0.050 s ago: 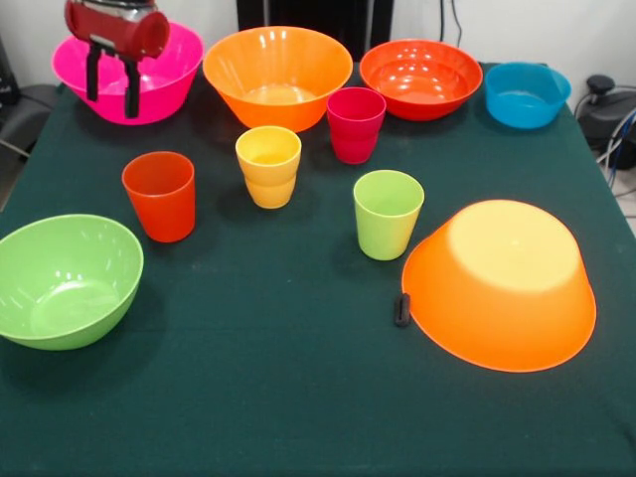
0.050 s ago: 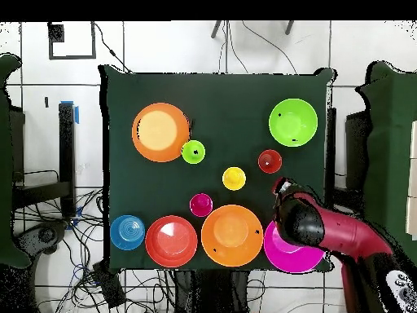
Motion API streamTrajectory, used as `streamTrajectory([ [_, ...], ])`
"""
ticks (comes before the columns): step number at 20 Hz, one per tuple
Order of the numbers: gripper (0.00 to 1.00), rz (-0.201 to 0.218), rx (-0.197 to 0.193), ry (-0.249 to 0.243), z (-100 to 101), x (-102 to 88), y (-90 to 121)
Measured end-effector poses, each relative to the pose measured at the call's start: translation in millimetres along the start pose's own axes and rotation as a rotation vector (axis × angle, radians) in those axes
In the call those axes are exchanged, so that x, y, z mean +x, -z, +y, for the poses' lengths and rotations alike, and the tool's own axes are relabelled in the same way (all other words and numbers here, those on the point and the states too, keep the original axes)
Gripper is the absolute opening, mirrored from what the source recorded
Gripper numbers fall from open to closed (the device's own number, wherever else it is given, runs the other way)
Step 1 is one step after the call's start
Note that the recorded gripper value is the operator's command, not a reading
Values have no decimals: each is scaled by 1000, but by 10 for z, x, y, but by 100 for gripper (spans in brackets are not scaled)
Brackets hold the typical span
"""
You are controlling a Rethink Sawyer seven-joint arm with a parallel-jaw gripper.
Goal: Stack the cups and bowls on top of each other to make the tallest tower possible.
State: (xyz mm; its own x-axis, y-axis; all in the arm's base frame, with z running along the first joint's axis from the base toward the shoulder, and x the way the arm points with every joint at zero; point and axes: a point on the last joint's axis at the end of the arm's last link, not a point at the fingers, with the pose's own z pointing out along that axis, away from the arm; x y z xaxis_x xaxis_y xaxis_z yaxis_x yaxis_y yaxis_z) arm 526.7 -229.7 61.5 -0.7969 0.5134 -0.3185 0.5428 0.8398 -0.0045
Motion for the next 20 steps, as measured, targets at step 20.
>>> streamTrajectory([
  [20,100,88,84,-98,-154,456,187],
])
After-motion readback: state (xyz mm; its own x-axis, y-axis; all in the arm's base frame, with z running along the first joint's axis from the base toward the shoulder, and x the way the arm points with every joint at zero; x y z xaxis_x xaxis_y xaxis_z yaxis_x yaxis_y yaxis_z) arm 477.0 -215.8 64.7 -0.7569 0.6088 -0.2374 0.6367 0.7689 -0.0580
